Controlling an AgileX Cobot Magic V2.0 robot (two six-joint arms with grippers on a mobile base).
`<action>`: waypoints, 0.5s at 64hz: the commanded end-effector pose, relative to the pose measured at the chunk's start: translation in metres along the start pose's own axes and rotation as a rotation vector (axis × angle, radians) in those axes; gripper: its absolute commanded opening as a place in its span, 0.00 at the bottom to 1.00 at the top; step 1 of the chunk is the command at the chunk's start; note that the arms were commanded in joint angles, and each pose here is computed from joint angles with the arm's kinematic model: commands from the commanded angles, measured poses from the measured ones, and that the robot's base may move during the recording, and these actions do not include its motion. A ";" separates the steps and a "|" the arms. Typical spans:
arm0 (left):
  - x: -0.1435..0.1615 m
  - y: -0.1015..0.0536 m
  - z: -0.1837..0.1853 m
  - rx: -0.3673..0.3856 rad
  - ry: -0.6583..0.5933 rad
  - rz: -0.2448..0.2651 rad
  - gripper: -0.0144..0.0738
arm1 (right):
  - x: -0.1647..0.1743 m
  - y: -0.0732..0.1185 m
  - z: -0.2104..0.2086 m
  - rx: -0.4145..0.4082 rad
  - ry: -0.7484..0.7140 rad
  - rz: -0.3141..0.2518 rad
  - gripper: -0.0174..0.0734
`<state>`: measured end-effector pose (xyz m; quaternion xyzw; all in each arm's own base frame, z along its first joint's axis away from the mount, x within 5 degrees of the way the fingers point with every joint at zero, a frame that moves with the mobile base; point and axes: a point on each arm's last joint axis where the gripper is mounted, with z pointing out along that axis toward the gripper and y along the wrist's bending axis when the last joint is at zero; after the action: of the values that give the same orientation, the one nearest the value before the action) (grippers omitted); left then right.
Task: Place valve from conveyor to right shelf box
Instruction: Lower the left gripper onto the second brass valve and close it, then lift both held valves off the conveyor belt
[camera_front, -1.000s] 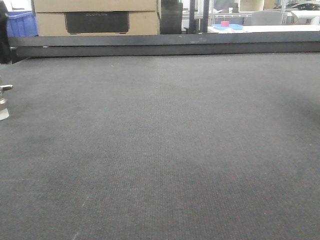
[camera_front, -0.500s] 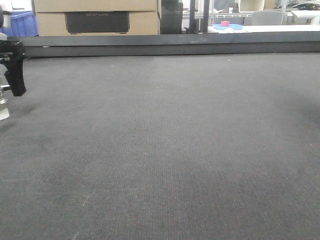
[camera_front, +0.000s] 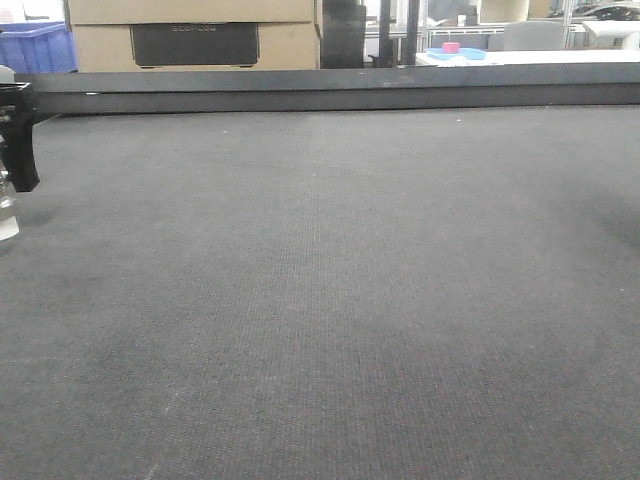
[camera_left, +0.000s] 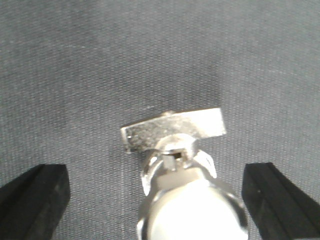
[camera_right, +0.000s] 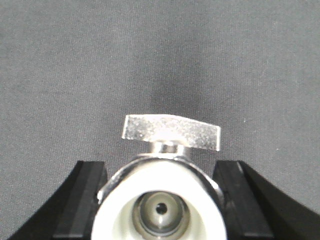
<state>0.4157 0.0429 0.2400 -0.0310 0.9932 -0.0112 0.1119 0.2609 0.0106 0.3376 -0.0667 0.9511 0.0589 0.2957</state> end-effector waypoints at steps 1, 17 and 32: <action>-0.001 0.000 -0.005 0.020 -0.007 -0.024 0.84 | -0.005 0.000 -0.007 0.012 -0.066 -0.004 0.03; 0.001 0.000 -0.004 0.024 0.013 -0.025 0.80 | -0.005 0.000 -0.007 0.012 -0.066 -0.004 0.03; 0.002 -0.001 -0.004 0.024 0.019 -0.025 0.24 | -0.005 0.000 -0.007 0.012 -0.068 -0.004 0.03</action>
<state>0.4137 0.0408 0.2396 -0.0367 0.9941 -0.0234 0.0998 0.2609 0.0106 0.3376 -0.0667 0.9511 0.0589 0.2957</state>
